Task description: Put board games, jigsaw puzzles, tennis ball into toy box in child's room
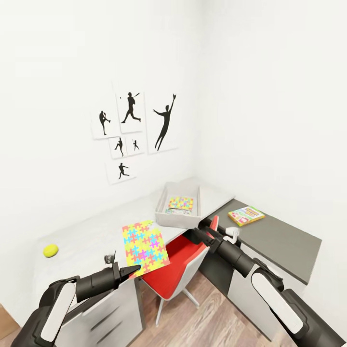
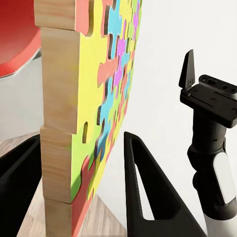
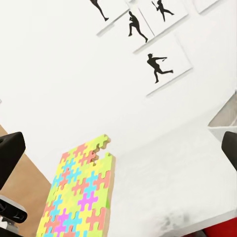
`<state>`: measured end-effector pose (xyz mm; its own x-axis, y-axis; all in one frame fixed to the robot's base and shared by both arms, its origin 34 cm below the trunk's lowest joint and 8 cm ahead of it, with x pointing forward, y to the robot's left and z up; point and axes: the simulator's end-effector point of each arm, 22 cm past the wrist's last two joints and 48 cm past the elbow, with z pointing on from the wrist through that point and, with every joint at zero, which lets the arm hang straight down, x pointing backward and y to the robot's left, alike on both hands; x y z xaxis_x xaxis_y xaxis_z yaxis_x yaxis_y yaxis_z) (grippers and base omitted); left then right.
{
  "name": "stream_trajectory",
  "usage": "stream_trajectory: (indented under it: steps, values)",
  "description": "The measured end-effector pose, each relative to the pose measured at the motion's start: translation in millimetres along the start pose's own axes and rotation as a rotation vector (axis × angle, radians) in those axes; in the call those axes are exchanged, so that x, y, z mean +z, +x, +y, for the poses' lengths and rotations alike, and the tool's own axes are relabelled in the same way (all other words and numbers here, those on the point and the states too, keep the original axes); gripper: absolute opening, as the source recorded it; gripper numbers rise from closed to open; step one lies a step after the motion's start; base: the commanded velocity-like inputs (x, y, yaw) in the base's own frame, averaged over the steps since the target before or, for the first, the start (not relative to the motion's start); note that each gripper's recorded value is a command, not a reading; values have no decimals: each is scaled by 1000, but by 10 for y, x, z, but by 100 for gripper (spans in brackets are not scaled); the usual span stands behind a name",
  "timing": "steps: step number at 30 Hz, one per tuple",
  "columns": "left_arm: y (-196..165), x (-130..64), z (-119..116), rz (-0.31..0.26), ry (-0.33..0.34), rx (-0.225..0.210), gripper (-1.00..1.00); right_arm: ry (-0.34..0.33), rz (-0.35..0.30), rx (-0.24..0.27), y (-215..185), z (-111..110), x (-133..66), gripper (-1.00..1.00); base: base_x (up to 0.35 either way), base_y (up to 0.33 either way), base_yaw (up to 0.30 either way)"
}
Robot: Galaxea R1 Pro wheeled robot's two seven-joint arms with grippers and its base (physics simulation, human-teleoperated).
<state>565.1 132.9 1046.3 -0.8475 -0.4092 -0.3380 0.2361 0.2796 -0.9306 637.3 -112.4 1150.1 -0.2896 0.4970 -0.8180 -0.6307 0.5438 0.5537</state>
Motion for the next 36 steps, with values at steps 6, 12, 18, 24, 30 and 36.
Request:
stream_trajectory:
  steps: [6, 12, 18, 24, 30, 36]
  values:
    - [-5, -5, -28, -1, 2, 6, -100, -3, -4, -4, -27, 25, -2, 100, 0, 0, -196]
    - [-13, -11, -59, -3, 4, 13, -100, -6, -8, -9, -54, 51, -4, 100, 0, 0, -188]
    - [-12, -7, -73, -3, 7, 15, -100, -8, -9, -12, -65, 64, -4, 100, 0, 0, -41]
    - [-11, -4, -75, -3, 7, 14, -100, -7, -9, -11, -59, 64, -7, 100, 0, 0, -1]
    - [-12, -3, -81, -3, 8, 15, -100, -8, -8, -11, -58, 71, -5, 100, 0, 0, -6]
    - [-10, -1, -81, -3, 8, 15, -100, -7, -1, -6, -43, 70, -4, 100, 0, 0, -60]
